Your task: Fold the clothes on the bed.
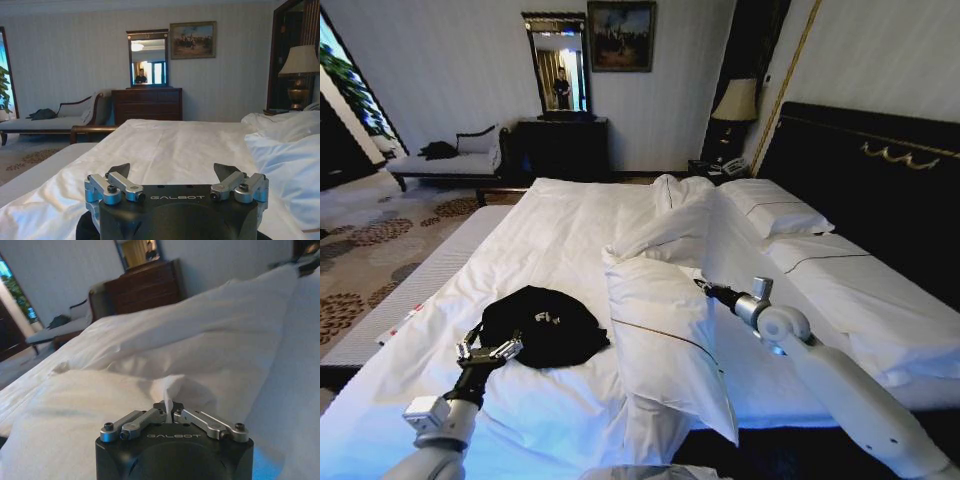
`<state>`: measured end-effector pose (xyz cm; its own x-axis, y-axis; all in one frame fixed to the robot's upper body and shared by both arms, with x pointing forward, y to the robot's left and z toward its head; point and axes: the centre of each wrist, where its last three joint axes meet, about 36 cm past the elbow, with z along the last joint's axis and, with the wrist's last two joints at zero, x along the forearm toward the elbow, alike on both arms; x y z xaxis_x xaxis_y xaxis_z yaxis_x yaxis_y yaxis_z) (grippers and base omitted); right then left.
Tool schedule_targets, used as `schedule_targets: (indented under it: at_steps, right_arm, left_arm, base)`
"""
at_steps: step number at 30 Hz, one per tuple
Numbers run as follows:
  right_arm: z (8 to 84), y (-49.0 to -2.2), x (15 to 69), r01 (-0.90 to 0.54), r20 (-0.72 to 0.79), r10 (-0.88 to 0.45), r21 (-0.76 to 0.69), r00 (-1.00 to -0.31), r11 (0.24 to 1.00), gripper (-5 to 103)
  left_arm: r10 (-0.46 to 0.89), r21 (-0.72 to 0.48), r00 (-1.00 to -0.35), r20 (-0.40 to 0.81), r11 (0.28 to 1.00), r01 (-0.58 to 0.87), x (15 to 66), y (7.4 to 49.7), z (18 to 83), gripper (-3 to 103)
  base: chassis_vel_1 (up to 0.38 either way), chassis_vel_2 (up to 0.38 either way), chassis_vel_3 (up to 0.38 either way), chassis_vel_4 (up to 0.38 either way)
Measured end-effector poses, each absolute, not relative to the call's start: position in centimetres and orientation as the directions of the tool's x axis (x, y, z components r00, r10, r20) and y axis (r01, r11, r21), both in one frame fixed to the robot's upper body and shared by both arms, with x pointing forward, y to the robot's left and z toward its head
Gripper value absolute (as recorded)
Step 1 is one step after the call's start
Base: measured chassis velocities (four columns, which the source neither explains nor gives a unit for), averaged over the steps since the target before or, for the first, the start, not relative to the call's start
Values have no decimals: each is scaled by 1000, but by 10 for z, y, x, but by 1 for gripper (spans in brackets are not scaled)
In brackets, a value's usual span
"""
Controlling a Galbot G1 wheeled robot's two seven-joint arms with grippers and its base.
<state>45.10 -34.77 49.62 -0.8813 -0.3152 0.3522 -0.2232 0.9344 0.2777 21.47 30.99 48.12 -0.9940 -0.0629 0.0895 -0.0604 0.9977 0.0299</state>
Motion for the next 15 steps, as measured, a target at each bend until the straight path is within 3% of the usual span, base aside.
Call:
schedule_targets:
  at_steps: [11, 12, 13, 15]
  right_arm:
    - [505, -356, 395, -130, 306, -190, 208, -933, 970, 2]
    - [510, -357, 379, -97, 296, -159, 213, -942, 972, 2]
    - [517, -376, 343, 24, 275, -32, 199, -961, 980, 2]
    - [519, -382, 333, 59, 272, 2, 200, -962, 978, 2]
  left_arm:
    - [-67, 24, -994, 82, 998, -66, 216, 312, 481, 94]
    - [-64, 19, -995, 76, 998, -63, 217, 311, 482, 94]
    - [-64, 13, -996, 67, 998, -64, 219, 310, 484, 94]
    - [-65, 9, -996, 66, 998, -65, 219, 310, 484, 94]
  base:
    - [0, 0, 0, 0]
    - [0, 0, 0, 0]
    - [0, 0, 0, 0]
    - [0, 0, 0, 0]
